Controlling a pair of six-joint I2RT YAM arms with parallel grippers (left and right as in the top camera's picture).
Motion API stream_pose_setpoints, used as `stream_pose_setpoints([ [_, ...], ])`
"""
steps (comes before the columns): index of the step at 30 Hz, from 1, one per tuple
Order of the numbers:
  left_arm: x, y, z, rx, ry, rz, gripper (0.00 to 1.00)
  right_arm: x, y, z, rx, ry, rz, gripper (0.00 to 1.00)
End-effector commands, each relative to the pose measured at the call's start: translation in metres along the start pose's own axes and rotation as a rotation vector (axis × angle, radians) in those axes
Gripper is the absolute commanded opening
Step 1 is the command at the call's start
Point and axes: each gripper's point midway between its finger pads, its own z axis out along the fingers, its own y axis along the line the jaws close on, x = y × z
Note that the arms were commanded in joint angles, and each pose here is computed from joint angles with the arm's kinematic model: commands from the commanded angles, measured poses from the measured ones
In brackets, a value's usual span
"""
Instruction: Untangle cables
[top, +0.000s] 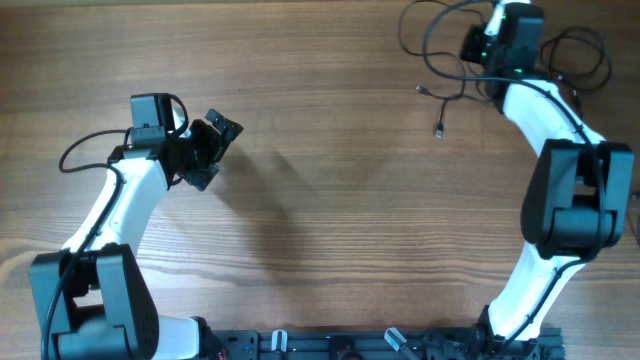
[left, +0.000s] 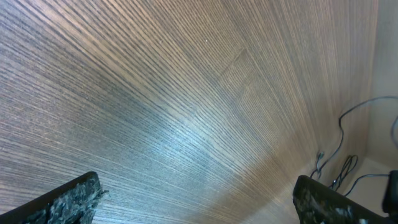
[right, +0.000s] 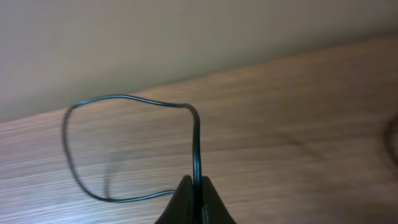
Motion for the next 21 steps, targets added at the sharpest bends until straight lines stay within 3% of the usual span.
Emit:
stream_pose_setpoints([
  [1,-0.001,-0.006,-0.006,0.022,-0.009,0.006,1.0,0.048,-0.007,0.019,-0.024,0.129,0.026,0.04],
  [3,-0.001,-0.006,-0.006,0.021,-0.01,0.006,1.0,0.078,0.003,0.021,-0.074,0.227,0.032,0.05],
  [4,-0.001,-0.006,-0.006,0.021,-0.01,0.006,1.0,0.082,0.003,0.021,-0.072,0.243,0.032,0.23],
  [5,-0.001,-0.006,-0.006,0.022,-0.009,0.006,1.0,0.082,0.003,0.02,-0.071,0.247,0.032,0.49],
  [6,-0.001,-0.006,-0.006,0.022,-0.009,0.006,1.0,0.079,0.003,0.017,-0.07,0.245,0.033,0.86],
  [7,-0.001,-0.006,-0.006,0.022,-0.009,0.006,1.0,0.075,0.002,0.014,-0.069,0.242,0.034,1.0],
  [11,-0.001,-0.006,-0.006,0.022,-0.009,0.006,1.0,0.002,0.005,-0.038,-0.068,0.111,0.031,1.0],
  [13,-0.001,-0.006,-0.006,0.022,-0.009,0.006,1.0,-0.06,0.011,-0.088,-0.058,-0.044,0.02,1.0],
  [16,-0.001,-0.006,-0.006,0.022,-0.009,0.006,1.0,-0.174,0.031,-0.203,-0.111,-0.424,-0.001,1.0],
  [17,-0.001,-0.006,-0.006,0.021,-0.01,0.006,1.0,-0.195,0.036,-0.235,-0.126,-0.513,-0.006,1.0],
  [19,-0.001,-0.006,-0.006,0.022,-0.009,0.006,1.0,-0.215,0.041,-0.287,-0.142,-0.607,-0.012,1.0],
  [21,-0.001,-0.006,-0.006,0.022,-0.01,0.006,1.0,-0.207,0.041,-0.308,-0.136,-0.574,-0.011,1.0],
])
